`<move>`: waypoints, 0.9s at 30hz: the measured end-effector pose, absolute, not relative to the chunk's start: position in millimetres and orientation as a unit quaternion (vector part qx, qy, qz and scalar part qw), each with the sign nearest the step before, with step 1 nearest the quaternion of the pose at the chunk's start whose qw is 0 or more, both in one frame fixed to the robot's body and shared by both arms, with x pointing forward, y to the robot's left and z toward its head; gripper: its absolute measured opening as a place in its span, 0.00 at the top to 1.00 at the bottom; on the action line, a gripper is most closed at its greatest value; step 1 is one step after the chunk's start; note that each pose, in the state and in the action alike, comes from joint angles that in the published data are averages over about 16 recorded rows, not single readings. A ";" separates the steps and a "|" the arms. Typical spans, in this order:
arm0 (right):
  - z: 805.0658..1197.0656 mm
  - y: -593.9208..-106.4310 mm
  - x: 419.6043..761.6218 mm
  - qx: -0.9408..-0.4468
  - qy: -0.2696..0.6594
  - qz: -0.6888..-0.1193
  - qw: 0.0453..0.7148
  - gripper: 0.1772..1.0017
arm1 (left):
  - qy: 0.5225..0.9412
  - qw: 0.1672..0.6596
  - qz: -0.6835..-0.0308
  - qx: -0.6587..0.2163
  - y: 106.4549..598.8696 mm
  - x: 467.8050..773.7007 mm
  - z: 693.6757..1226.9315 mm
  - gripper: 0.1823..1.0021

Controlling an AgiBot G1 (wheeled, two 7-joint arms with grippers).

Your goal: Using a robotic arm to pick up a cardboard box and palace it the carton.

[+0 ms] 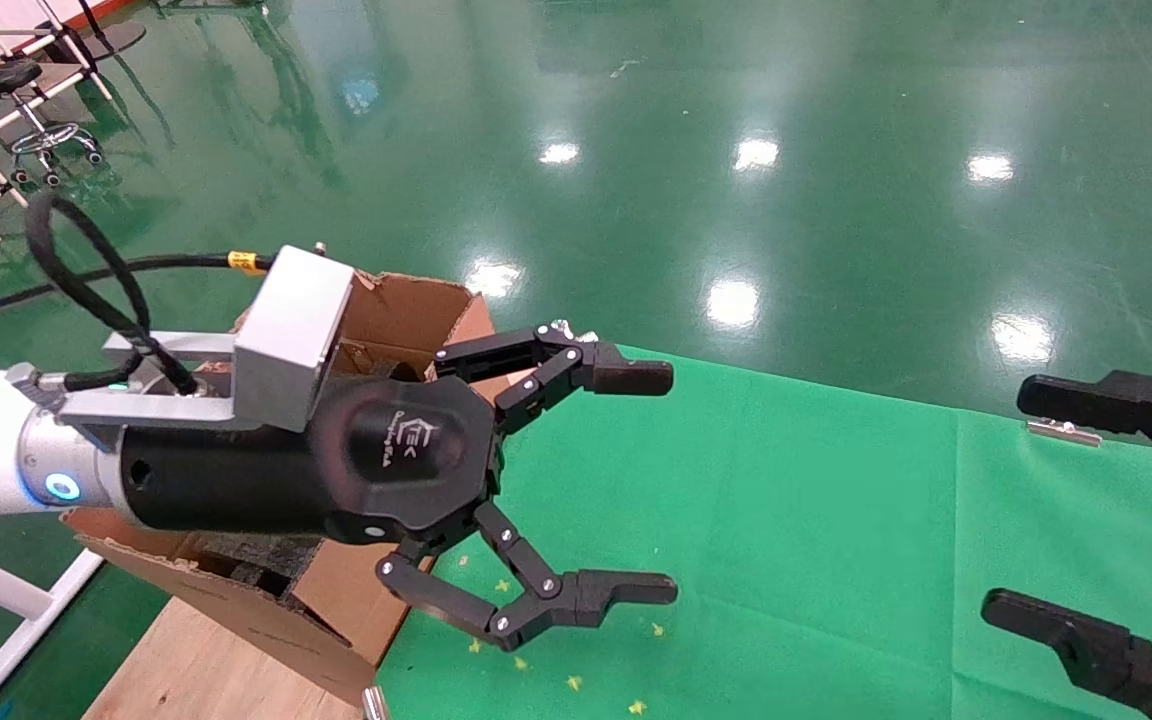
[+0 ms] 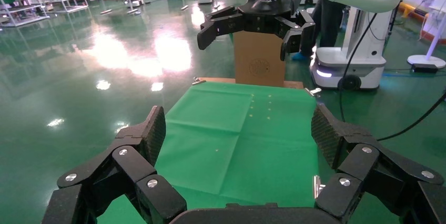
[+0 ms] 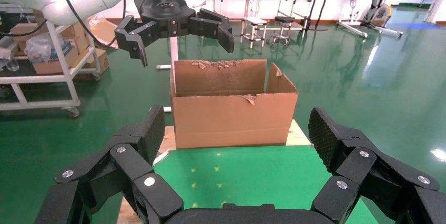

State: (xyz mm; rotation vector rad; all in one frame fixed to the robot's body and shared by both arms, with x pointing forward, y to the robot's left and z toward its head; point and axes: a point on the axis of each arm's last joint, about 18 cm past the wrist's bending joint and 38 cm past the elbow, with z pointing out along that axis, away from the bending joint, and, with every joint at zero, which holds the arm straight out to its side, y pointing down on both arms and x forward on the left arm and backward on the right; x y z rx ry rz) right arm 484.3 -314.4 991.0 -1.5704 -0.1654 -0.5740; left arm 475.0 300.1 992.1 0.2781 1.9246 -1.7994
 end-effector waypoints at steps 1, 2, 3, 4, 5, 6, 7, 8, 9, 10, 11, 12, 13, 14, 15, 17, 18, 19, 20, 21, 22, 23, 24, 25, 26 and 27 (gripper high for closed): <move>991.0 -314.4 484.3 -0.696 -0.073 -0.254 0.667 0.00 | 0.705 0.244 -0.659 0.102 300.2 475.1 992.2 0.00; 991.0 -314.4 484.3 -0.696 -0.073 -0.254 0.667 0.00 | 0.705 0.244 -0.659 0.101 300.2 475.2 992.2 0.00; 991.0 -314.4 484.3 -0.696 -0.073 -0.254 0.667 0.00 | 0.705 0.244 -0.659 0.101 300.3 475.3 992.2 0.00; 991.0 -314.4 484.3 -0.696 -0.073 -0.254 0.667 0.00 | 0.705 0.244 -0.659 0.101 300.3 475.4 992.3 0.00; 991.0 -314.4 484.3 -0.696 -0.073 -0.254 0.667 0.00 | 0.704 0.244 -0.659 0.101 300.3 475.4 992.3 0.00; 991.0 -314.4 484.3 -0.696 -0.073 -0.254 0.667 0.00 | 0.704 0.244 -0.659 0.101 300.4 475.5 992.3 0.00; 991.0 -314.4 484.3 -0.696 -0.073 -0.254 0.667 0.00 | 0.704 0.244 -0.659 0.101 300.4 475.6 992.3 0.00; 991.0 -314.4 484.3 -0.696 -0.073 -0.254 0.667 0.00 | 0.704 0.244 -0.659 0.101 300.4 475.6 992.3 0.00; 991.0 -314.4 484.3 -0.696 -0.073 -0.254 0.667 0.00 | 0.704 0.244 -0.659 0.100 300.4 475.7 992.3 0.00; 991.0 -314.4 484.3 -0.696 -0.073 -0.254 0.667 0.00 | 0.704 0.244 -0.659 0.100 300.5 475.7 992.3 0.00; 991.0 -314.4 484.3 -0.696 -0.073 -0.254 0.667 0.00 | 0.704 0.244 -0.659 0.100 300.5 475.8 992.3 0.00; 991.0 -314.4 484.3 -0.696 -0.073 -0.254 0.667 0.00 | 0.705 0.244 -0.659 0.100 300.5 475.8 992.3 0.00; 991.0 -314.4 484.3 -0.696 -0.073 -0.254 0.667 0.00 | 0.705 0.244 -0.659 0.100 300.5 475.8 992.3 0.00; 991.0 -314.4 484.3 -0.696 -0.073 -0.254 0.667 0.00 | 0.705 0.244 -0.659 0.100 300.5 475.9 992.3 0.00; 991.0 -314.4 484.3 -0.696 -0.073 -0.254 0.667 0.00 | 0.705 0.244 -0.659 0.100 300.5 475.9 992.4 0.00; 991.0 -314.4 484.3 -0.696 -0.073 -0.254 0.667 0.00 | 0.705 0.244 -0.659 0.100 300.6 475.9 992.4 0.00; 991.0 -314.4 484.3 -0.696 -0.073 -0.254 0.667 0.00 | 0.705 0.244 -0.659 0.100 300.6 476.0 992.4 0.00; 991.0 -314.4 484.3 -0.696 -0.073 -0.254 0.667 0.00 | 0.705 0.244 -0.659 0.100 300.6 476.0 992.4 0.00; 991.0 -314.4 484.3 -0.696 -0.073 -0.254 0.667 0.00 | 0.705 0.244 -0.659 0.100 300.6 476.0 992.4 0.00; 991.0 -314.4 484.3 -0.696 -0.073 -0.254 0.667 0.00 | 0.705 0.244 -0.659 0.100 300.6 476.0 992.4 0.00; 991.0 -314.4 484.3 -0.696 -0.073 -0.254 0.667 0.00 | 0.705 0.244 -0.659 0.100 300.6 476.0 992.4 0.00; 991.0 -314.4 484.3 -0.696 -0.073 -0.254 0.667 0.00 | 0.705 0.244 -0.659 0.100 300.6 476.1 992.4 0.00; 991.0 -314.4 484.3 -0.696 -0.073 -0.254 0.667 0.00 | 0.705 0.244 -0.659 0.100 300.6 476.1 992.4 0.00; 991.0 -314.4 484.3 -0.696 -0.073 -0.254 0.667 0.00 | 0.705 0.244 -0.659 0.100 300.7 476.1 992.4 0.00; 991.0 -314.4 484.3 -0.696 -0.073 -0.254 0.667 0.00 | 0.705 0.244 -0.659 0.100 300.7 476.1 992.4 0.00; 991.0 -314.4 484.3 -0.696 -0.073 -0.254 0.667 0.00 | 0.705 0.244 -0.659 0.100 300.7 476.1 992.4 0.00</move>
